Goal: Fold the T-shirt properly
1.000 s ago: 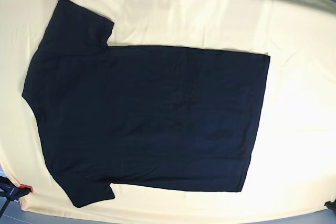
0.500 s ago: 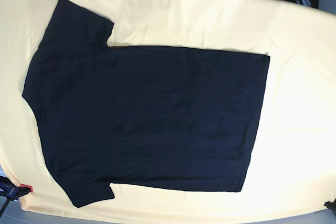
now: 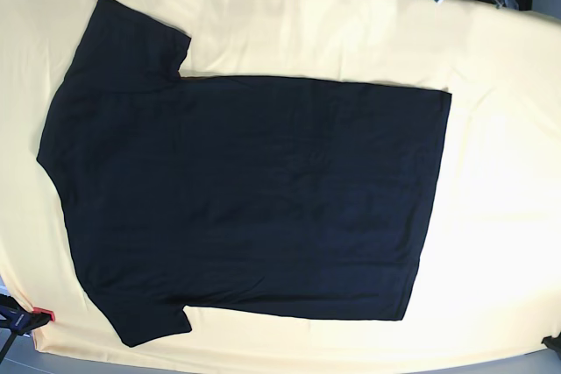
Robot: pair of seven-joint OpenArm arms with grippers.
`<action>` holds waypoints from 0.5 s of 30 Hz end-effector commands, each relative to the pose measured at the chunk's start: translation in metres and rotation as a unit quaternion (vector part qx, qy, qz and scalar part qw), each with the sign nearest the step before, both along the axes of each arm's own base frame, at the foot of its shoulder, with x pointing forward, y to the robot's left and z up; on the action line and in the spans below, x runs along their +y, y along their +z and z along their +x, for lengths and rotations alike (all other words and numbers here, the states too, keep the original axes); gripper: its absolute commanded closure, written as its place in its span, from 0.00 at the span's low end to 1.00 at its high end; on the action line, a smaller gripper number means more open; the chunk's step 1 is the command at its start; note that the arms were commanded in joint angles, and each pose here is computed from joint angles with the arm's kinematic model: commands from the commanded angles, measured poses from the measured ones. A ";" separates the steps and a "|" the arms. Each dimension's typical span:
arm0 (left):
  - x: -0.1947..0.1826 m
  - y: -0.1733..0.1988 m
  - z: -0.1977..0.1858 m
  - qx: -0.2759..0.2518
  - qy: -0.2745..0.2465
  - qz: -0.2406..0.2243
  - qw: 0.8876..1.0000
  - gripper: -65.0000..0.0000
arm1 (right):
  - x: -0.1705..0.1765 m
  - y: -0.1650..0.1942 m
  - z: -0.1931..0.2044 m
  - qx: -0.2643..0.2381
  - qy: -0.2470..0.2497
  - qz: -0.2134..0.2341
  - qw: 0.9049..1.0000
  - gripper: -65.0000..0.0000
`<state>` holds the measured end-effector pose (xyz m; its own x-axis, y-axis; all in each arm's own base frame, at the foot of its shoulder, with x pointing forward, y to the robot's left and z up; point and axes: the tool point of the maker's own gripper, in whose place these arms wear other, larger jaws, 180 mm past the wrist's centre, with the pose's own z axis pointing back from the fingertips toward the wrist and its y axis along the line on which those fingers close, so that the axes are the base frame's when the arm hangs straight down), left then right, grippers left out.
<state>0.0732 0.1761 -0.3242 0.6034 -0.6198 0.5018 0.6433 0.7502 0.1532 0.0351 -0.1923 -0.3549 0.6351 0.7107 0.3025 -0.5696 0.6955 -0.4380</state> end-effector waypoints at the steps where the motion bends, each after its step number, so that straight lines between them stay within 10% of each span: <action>1: 0.003 0.005 0.003 -0.008 -0.005 0.005 1.000 1.00 | -0.004 0.015 0.013 -0.031 -0.005 -0.003 0.999 1.00; 6: 0.005 0.016 0.023 -0.052 -0.055 0.019 0.997 1.00 | -0.016 0.045 0.052 -0.104 0.020 -0.011 0.994 1.00; 15: -0.001 0.034 0.084 -0.143 -0.202 0.018 0.969 1.00 | 0.033 0.048 0.094 -0.120 0.101 0.111 0.981 1.00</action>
<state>0.1553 0.1768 -0.2951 0.1586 -0.7987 0.5805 0.8132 0.4391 0.3819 0.1247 -0.1598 -0.3144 0.4018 0.7115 0.5765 -0.6130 0.6767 -0.4078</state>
